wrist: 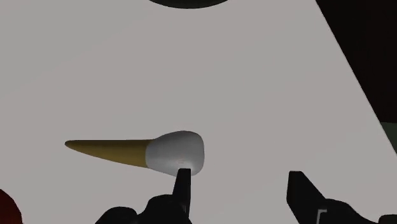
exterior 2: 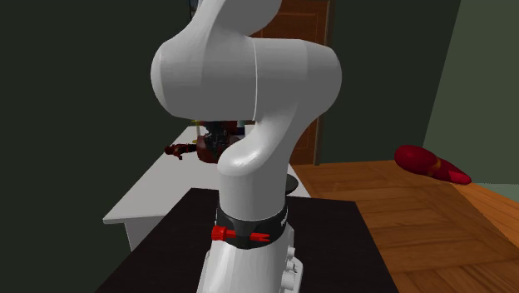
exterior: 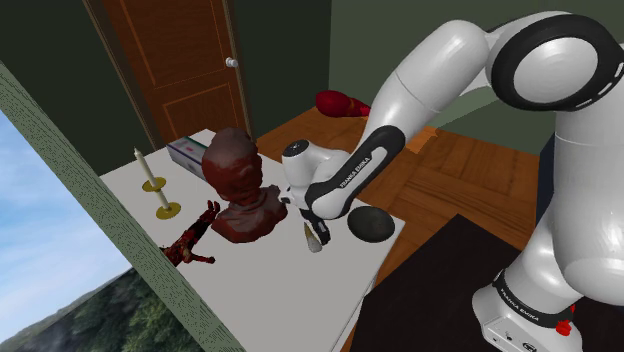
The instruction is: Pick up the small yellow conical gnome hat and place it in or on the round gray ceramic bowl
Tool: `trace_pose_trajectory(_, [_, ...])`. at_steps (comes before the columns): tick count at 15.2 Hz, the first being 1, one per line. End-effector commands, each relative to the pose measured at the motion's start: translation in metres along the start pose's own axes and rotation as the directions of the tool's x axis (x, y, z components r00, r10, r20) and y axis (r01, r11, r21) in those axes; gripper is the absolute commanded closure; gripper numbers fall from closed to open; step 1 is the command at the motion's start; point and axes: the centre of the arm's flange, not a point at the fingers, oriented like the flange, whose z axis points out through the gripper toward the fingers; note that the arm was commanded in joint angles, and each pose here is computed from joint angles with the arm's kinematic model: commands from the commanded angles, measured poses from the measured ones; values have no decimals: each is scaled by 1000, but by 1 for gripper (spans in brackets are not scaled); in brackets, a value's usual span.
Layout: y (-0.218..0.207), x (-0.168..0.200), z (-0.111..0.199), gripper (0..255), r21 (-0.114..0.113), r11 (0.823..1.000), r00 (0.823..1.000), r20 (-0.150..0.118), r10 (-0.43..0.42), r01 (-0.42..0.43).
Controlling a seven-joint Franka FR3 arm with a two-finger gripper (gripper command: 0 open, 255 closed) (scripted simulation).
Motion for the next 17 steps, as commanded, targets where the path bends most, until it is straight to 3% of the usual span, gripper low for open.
trace_pose_trajectory(1, [10, -17, 12, 0, -33, 973, 972, -39, -230, 229])
trace_pose_trajectory(2, [18, -26, 20, 0, -58, 931, 930, -59, -362, 359])
trace_pose_trajectory(3, [27, -34, 28, 0, -85, 872, 870, -76, -488, 482])
trace_pose_trajectory(4, [38, -41, 36, 0, -114, 796, 792, -89, -604, 594])
trace_pose_trajectory(5, [50, -45, 44, 0, -144, 705, 699, -98, -708, 694])
trace_pose_trajectory(6, [62, -48, 52, 0, -175, 601, 593, -102, -799, 780])
trace_pose_trajectory(7, [75, -49, 60, 0, -207, 485, 474, -102, -874, 850])
trace_pose_trajectory(9, [100, -44, 75, 0, -267, 229, 213, -88, -973, 936])
trace_pose_trajectory(10, [110, -41, 80, 0, -289, 126, 107, -79, -991, 949])
trace_pose_trajectory(17, [108, -30, 116, 0, -289, 126, 107, -79, -991, 949])
